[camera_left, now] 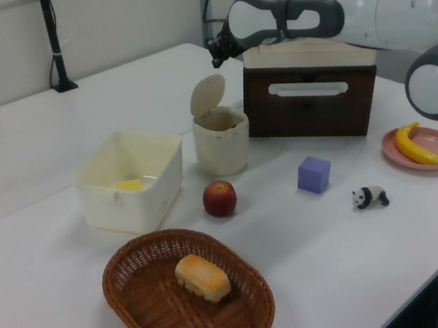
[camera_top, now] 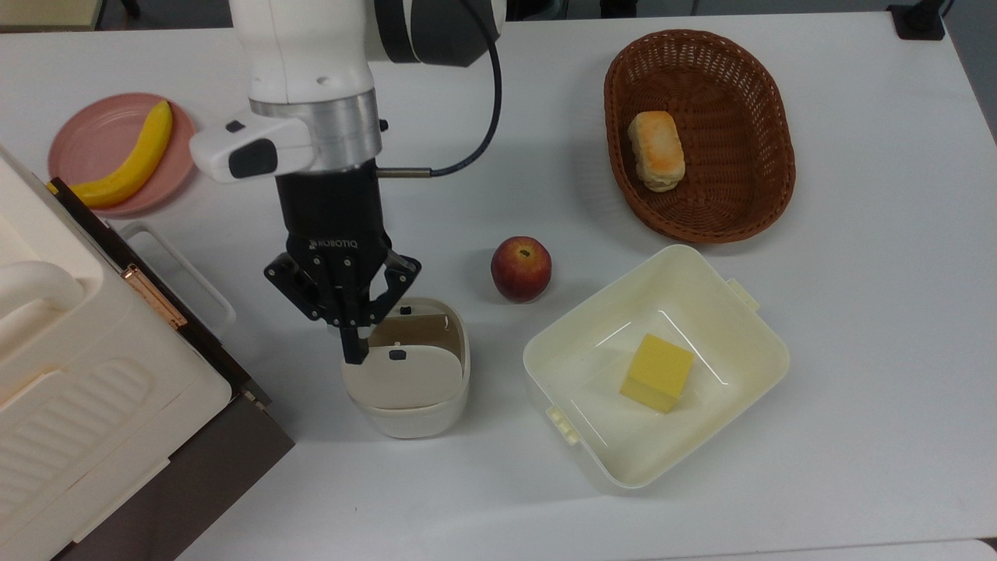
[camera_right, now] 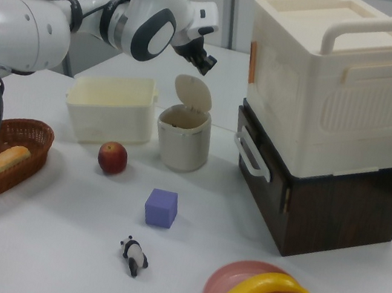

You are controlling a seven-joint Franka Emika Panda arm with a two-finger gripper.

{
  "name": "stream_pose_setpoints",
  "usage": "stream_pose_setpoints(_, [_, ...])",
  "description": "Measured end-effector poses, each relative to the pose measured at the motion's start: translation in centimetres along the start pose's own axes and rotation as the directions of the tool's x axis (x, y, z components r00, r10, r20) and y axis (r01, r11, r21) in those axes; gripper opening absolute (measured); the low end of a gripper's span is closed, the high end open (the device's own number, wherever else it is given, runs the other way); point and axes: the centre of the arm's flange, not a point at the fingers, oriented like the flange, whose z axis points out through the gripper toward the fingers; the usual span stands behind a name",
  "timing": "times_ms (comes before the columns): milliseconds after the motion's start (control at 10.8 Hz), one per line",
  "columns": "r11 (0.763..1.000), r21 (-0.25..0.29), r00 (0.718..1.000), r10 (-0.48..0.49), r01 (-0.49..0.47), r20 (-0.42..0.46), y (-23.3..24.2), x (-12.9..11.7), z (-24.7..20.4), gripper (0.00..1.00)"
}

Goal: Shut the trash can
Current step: 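Push the flip lid down toward the can rim with the gripper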

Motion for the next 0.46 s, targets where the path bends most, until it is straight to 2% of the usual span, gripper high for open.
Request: stream_pose_setpoints(462, [1.0,0.007,1.0,-0.013,0.013,0.023,-1.1,-0.8,1.8,0.01])
